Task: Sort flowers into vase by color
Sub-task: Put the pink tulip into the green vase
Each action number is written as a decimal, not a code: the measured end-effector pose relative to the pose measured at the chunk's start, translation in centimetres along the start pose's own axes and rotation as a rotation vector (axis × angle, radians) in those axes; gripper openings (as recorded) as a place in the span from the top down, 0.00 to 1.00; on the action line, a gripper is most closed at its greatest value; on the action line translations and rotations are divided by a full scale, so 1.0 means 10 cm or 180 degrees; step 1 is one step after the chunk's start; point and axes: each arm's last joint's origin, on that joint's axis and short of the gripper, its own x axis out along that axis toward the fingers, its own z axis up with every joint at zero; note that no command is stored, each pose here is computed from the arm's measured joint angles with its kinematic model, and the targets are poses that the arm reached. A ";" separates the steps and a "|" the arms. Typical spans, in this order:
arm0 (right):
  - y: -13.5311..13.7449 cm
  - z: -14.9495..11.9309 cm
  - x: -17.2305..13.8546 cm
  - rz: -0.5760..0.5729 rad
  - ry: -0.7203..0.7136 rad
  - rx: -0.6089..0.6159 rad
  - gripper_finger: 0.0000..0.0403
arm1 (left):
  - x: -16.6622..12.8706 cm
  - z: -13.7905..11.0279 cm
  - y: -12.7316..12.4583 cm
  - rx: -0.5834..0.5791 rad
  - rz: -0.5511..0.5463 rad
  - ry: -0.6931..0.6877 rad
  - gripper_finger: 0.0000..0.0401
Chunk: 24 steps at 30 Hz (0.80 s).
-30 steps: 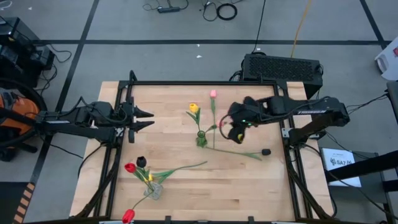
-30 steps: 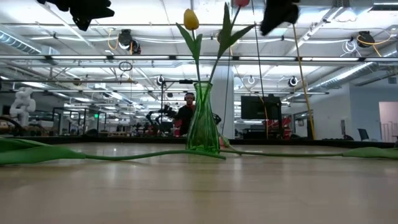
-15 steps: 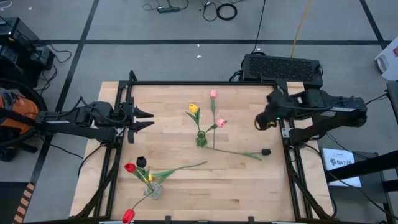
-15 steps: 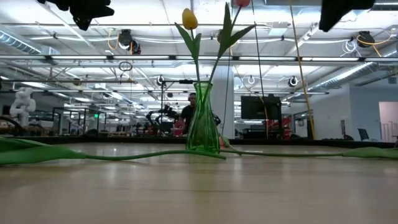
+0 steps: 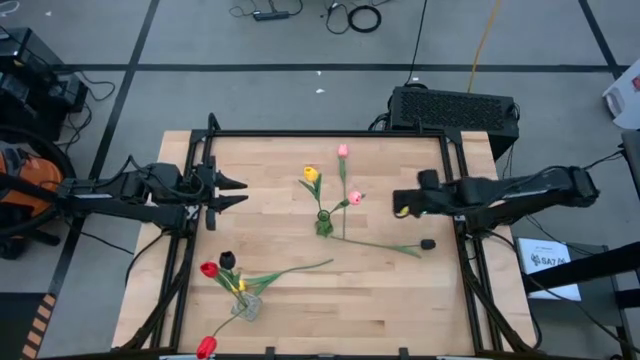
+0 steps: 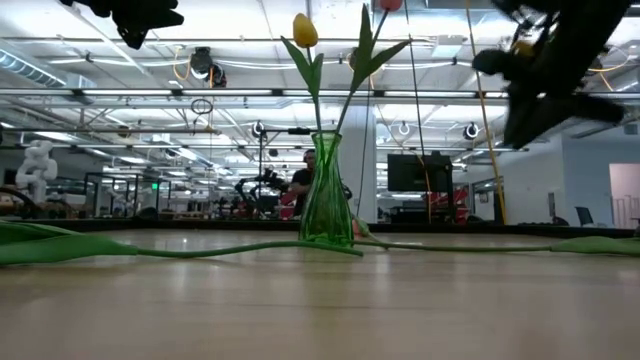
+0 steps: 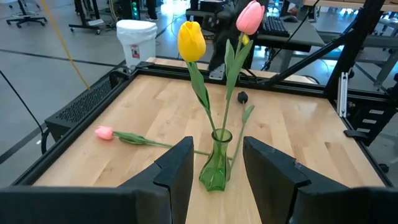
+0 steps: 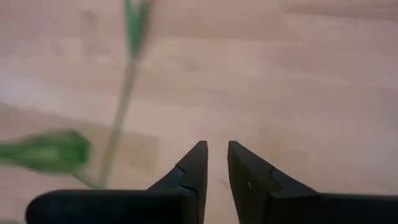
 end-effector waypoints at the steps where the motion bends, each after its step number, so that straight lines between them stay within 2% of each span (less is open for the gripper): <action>1: 0.02 -0.03 0.11 0.0131 -0.0091 0.0019 0.86 | 0.00 0.00 0.00 0.0001 0.0000 0.0000 0.64; 4: 0.11 -0.03 0.39 0.0512 -0.0304 0.0080 0.82 | 0.00 0.00 0.00 0.0001 0.0000 0.0000 0.64; 6: 0.16 0.02 0.51 0.0624 -0.0431 0.0071 0.79 | 0.00 0.00 0.00 0.0001 0.0000 0.0000 0.64; 10: 0.25 0.22 0.71 0.0557 -0.0464 -0.0018 0.71 | 0.00 0.01 0.00 -0.0001 -0.0001 -0.0018 0.64; 16: 0.38 0.61 1.02 0.0492 -0.0214 -0.0011 0.61 | 0.00 0.01 0.00 -0.0003 -0.0003 -0.0030 0.64; 20: 0.52 0.86 1.23 0.0478 -0.0046 -0.0064 0.59 | 0.00 0.01 0.00 -0.0004 -0.0003 -0.0030 0.64; 24: 0.79 1.07 1.39 0.0637 0.0163 -0.0273 0.60 | 0.00 0.01 0.00 -0.0004 -0.0003 -0.0029 0.64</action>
